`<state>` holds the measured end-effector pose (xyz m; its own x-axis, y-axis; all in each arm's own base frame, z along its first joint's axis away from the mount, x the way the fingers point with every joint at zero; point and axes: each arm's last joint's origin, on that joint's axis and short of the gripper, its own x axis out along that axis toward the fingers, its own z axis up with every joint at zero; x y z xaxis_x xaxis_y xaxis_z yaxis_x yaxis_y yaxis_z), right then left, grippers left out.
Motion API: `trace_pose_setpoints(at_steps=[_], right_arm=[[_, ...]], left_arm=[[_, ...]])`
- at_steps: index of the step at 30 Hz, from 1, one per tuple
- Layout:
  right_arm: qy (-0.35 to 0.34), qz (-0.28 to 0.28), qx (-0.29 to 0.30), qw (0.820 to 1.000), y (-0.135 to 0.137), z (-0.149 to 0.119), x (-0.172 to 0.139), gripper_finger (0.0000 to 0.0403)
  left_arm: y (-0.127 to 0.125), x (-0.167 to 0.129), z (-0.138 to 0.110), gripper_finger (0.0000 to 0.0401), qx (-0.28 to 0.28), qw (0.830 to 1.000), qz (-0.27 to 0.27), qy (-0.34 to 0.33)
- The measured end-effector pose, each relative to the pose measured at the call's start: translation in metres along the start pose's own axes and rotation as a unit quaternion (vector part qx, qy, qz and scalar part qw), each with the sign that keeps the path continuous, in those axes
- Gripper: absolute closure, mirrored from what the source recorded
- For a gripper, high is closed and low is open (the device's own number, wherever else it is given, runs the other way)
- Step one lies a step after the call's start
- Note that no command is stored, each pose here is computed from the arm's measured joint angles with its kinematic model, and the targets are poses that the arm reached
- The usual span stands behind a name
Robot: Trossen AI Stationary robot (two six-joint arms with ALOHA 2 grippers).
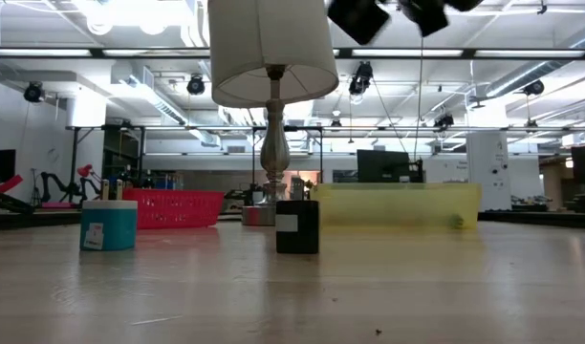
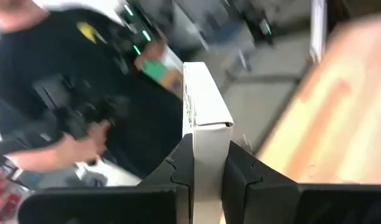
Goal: Pick and place items into bin
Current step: Put the card reader box into the black bin
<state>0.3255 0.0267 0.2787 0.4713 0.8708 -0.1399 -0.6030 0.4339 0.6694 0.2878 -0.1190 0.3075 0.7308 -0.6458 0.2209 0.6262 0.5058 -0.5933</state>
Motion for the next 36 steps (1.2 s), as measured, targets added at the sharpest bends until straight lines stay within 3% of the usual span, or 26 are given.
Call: trace_pose_setpoints(at_steps=[5,9,12,18,23,30,36], right_arm=[[0.074,-0.121,0.017,0.990,0.016,-0.027,-0.016,0.0373],[0.144,-0.253,-0.019,0.956,0.042,-0.046,-0.030,0.0373],[0.182,-0.310,-0.066,0.931,0.065,-0.057,-0.034,0.0373],[0.243,-0.359,-0.132,0.892,0.101,-0.077,-0.024,0.0373],[0.306,-0.394,-0.148,0.854,0.116,-0.101,-0.005,0.0373],[0.369,-0.406,-0.183,0.816,0.129,-0.130,0.022,0.0373],[0.449,-0.431,-0.230,0.748,0.130,-0.150,0.043,0.0373]], left_arm=[[0.000,0.000,-0.002,0.0275,-0.036,0.999,-0.009,0.017],[0.002,0.000,-0.003,0.0275,-0.041,0.999,-0.001,0.026],[0.003,0.000,-0.004,0.0275,-0.043,0.999,0.003,0.030],[0.004,-0.001,-0.004,0.0275,-0.044,0.999,0.007,0.031],[0.004,-0.001,-0.004,0.0275,-0.044,0.999,0.008,0.031],[0.004,-0.001,-0.004,0.0275,-0.044,0.999,0.008,0.031],[0.005,-0.001,-0.004,0.0275,-0.045,0.998,0.010,0.033]])
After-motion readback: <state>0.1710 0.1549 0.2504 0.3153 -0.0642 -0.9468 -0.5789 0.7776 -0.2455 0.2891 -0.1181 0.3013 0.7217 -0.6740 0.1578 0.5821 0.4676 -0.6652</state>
